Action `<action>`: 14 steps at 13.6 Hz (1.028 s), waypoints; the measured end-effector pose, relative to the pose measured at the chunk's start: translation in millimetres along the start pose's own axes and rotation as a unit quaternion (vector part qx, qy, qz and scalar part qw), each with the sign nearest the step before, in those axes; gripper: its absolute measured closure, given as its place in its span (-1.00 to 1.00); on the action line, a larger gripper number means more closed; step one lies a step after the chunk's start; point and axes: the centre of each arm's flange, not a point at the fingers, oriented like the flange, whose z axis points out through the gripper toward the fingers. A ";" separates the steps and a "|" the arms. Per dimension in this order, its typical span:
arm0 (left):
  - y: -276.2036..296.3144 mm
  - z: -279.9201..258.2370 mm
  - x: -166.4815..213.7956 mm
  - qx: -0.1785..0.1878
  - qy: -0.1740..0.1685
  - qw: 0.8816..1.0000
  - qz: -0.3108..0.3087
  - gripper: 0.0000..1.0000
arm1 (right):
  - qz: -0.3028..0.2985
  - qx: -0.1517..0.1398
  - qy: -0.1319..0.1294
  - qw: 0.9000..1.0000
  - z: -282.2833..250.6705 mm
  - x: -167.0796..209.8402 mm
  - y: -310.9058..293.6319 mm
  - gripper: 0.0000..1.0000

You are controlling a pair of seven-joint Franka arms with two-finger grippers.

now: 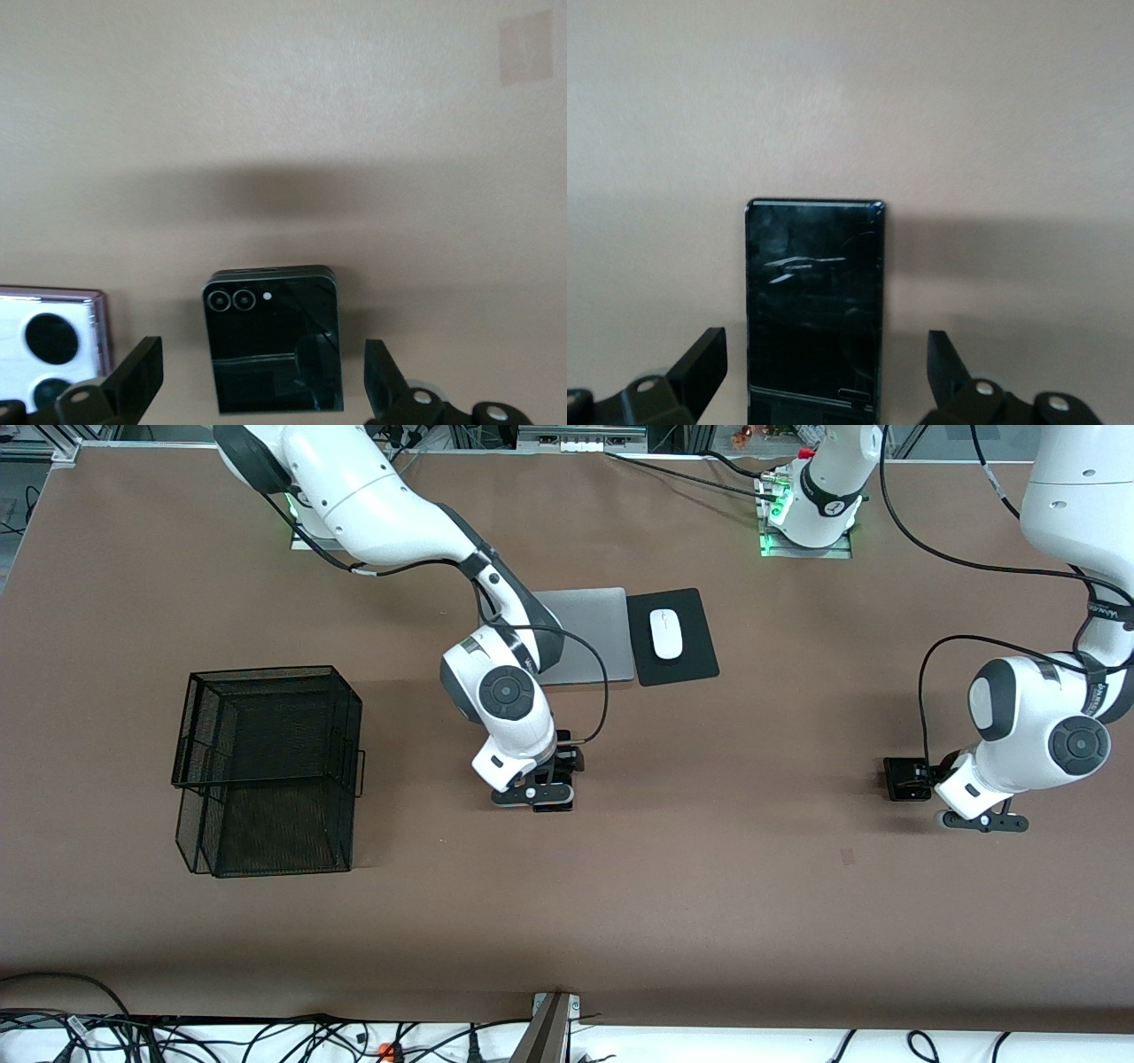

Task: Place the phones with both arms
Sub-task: 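Grasp the black phone with the right gripper while the left gripper grasps the flip phone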

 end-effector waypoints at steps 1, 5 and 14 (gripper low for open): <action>0.7 7.7 -4.4 -0.001 0.004 1.000 -0.001 -1.00 | -0.003 -0.001 -0.001 1.000 6.1 -3.3 -2.9 -1.00; -3.6 27.8 -18.7 -0.005 0.012 1.000 -0.007 -1.00 | -0.005 -0.004 -0.006 1.000 23.6 -8.5 -3.9 -1.00; -6.0 44.0 -28.4 -0.020 0.030 0.998 -0.043 -1.00 | -0.001 -0.005 -0.005 1.000 34.2 -11.6 -5.0 -1.00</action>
